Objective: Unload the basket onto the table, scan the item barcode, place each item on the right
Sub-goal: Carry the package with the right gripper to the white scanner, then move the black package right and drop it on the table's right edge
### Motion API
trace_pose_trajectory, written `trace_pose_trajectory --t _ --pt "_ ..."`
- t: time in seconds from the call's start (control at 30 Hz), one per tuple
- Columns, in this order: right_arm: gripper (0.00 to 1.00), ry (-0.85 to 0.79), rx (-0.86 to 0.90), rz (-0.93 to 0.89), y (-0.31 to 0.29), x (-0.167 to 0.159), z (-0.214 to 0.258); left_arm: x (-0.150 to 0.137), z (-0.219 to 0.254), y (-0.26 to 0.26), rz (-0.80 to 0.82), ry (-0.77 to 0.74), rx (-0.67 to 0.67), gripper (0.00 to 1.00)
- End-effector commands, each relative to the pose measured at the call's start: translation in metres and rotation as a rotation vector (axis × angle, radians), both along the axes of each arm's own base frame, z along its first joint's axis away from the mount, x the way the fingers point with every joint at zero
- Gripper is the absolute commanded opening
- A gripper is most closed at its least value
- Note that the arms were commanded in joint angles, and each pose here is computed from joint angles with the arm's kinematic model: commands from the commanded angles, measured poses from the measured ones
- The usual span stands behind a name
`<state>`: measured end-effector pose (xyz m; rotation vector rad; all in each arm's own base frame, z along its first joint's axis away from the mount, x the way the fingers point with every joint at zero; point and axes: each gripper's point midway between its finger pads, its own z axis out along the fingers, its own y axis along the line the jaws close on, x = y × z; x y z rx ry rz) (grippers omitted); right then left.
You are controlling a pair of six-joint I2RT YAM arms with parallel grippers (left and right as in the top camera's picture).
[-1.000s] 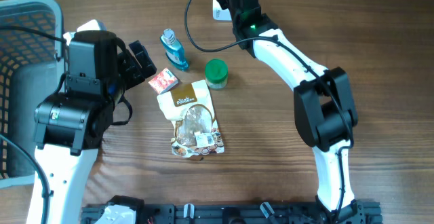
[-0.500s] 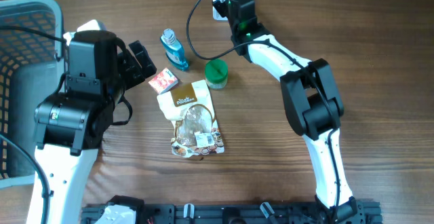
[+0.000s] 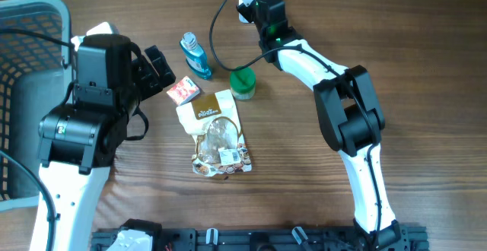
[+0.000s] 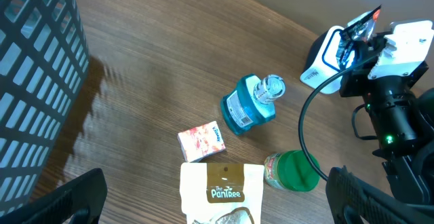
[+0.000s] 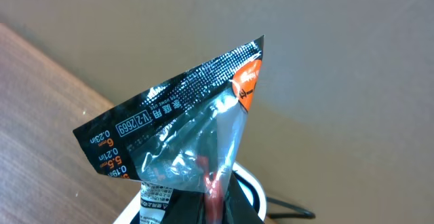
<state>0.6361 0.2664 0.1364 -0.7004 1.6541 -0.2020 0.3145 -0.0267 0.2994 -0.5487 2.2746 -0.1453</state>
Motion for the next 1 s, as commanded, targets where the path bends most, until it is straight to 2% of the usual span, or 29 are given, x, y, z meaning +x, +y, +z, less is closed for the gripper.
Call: trace_pose_trajectory --t 0.0,0.2,0.37,0.53,0.67,0.87,0.97 --pt "0.05 -0.032 -0.010 -0.001 -0.001 -0.001 0.035 -0.001 0.009 0.004 0.004 -0.025 0.015 1.00" --pt "0.05 -0.028 -0.019 -0.055 -0.020 -0.021 0.104 -0.001 0.009 0.004 0.004 -0.025 0.015 1.00" --pt "0.05 0.046 0.073 -0.239 -0.069 -0.046 0.149 -0.001 0.009 0.004 0.004 -0.025 0.015 1.00" --pt "0.05 0.168 0.133 -0.517 -0.142 -0.077 0.154 -0.001 0.009 0.004 0.004 -0.025 0.015 1.00" --pt "0.05 0.211 0.298 -0.697 -0.209 -0.095 0.164 -0.001 0.009 0.004 0.004 -0.025 0.015 1.00" --pt "0.05 0.261 0.456 -1.018 -0.307 -0.119 0.138 -0.001 0.009 0.004 0.004 -0.025 0.015 1.00" --pt "0.05 0.273 0.495 -1.107 -0.339 -0.127 0.126 -0.001 0.009 0.004 0.004 -0.025 0.015 1.00"
